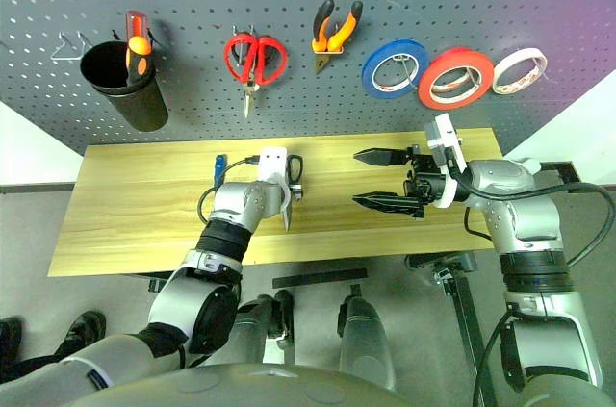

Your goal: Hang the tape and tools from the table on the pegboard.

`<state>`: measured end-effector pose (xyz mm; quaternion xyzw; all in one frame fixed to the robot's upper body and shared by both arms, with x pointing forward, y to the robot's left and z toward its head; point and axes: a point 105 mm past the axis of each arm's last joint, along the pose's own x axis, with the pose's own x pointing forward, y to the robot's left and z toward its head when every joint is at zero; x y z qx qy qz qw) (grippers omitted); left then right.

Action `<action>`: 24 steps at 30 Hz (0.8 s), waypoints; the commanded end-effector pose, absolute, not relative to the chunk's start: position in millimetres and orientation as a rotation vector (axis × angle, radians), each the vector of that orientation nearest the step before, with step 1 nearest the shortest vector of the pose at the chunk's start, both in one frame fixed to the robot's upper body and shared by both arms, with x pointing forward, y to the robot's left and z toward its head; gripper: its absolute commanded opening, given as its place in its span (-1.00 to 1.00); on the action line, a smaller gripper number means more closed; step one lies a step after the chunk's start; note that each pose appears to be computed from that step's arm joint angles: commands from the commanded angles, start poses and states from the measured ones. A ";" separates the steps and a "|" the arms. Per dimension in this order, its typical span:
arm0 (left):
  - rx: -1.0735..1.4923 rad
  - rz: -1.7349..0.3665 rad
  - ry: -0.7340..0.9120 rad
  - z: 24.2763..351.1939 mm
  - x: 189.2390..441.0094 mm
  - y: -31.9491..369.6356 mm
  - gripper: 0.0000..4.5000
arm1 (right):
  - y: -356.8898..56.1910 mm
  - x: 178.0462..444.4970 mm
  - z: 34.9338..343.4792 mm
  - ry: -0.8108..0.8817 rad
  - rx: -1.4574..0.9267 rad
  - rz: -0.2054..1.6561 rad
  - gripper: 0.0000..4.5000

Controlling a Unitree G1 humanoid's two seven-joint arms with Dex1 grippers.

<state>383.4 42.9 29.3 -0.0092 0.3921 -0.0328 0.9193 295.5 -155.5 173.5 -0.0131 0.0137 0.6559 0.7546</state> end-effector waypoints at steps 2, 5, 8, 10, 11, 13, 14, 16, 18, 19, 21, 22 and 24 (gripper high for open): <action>-0.054 -0.209 0.851 32.2 367.0 -11.5 0.07 | -157.4 293.9 184.7 -0.017 -0.058 1.426 1.00; -0.052 -0.201 0.864 29.4 365.3 -10.7 -0.35 | -157.7 294.8 185.1 -0.018 -0.057 1.420 1.00; -0.019 -0.192 0.876 26.9 363.4 -8.7 -0.65 | -157.8 295.4 185.5 -0.020 -0.056 1.417 1.00; -0.004 -0.179 0.883 25.0 362.2 -6.7 -0.65 | -158.1 295.5 185.4 -0.018 -0.055 1.418 1.00; -0.002 -0.175 0.882 24.7 362.1 -6.0 -0.65 | -158.8 294.8 184.4 -0.011 -0.059 1.423 1.00; 0.000 -0.171 0.880 24.0 361.7 -4.8 -0.65 | -160.3 292.9 181.0 0.004 -0.070 1.434 1.00; 0.013 -0.164 0.874 24.2 362.1 -3.1 -0.65 | -161.0 292.9 179.5 0.010 -0.079 1.434 1.00; 0.008 -0.177 0.866 25.1 361.7 -4.2 -0.65 | -161.7 294.5 178.5 0.012 -0.085 1.428 1.00; -0.026 -0.203 0.871 26.2 359.8 -7.9 -0.66 | -161.5 295.5 179.2 0.013 -0.086 1.429 1.00; -0.033 -0.209 0.870 26.9 359.6 -8.7 -0.66 | -161.6 295.9 179.0 0.014 -0.091 1.429 1.00; -0.024 -0.198 0.851 29.0 361.4 -6.2 -0.66 | -163.0 296.5 176.3 0.027 -0.102 1.428 1.00; -0.025 -0.199 0.844 30.2 361.7 -5.8 -0.66 | -163.9 296.9 176.5 0.028 -0.101 1.428 1.00; -0.016 -0.202 0.816 33.2 363.0 -4.6 -0.66 | -164.4 298.1 178.0 0.022 -0.098 1.425 1.00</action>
